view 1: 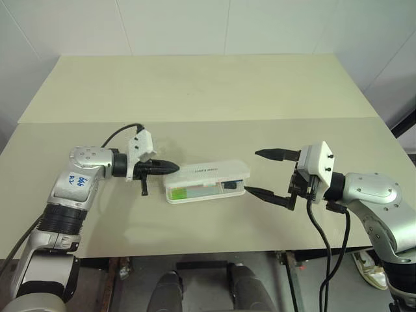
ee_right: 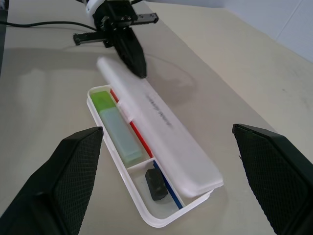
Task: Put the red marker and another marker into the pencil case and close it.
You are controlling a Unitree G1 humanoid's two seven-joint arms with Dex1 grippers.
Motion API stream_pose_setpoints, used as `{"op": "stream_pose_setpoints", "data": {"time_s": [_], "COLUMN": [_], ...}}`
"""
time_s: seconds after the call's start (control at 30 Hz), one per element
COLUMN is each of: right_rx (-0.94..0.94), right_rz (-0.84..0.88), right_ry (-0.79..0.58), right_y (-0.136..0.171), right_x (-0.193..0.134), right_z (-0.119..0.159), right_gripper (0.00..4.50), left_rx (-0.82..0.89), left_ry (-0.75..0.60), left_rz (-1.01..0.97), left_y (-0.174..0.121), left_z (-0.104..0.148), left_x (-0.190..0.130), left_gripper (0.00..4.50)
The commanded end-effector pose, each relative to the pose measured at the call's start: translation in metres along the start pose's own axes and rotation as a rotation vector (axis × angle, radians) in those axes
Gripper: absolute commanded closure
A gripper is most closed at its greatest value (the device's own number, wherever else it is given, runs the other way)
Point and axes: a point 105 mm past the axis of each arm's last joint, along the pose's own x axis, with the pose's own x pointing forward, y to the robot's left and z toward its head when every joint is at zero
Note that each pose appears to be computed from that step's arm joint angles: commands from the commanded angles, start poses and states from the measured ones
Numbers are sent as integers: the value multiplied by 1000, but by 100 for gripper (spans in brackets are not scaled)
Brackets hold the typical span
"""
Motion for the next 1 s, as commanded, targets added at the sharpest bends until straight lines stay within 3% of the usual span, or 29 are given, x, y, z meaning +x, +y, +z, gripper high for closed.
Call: {"op": "stream_pose_setpoints", "data": {"time_s": [0.03,1.0], "right_rx": [-43,-45], "right_rz": [-7,-48], "right_ry": [-32,-47], "right_y": [2,4], "right_x": [0,3], "right_z": [12,11], "right_gripper": [0,0], "left_rx": [92,159], "left_ry": [17,98], "left_rz": [-84,-230], "left_y": [-7,-14], "left_z": [11,20], "left_x": [0,38], "left_gripper": [447,447]}}
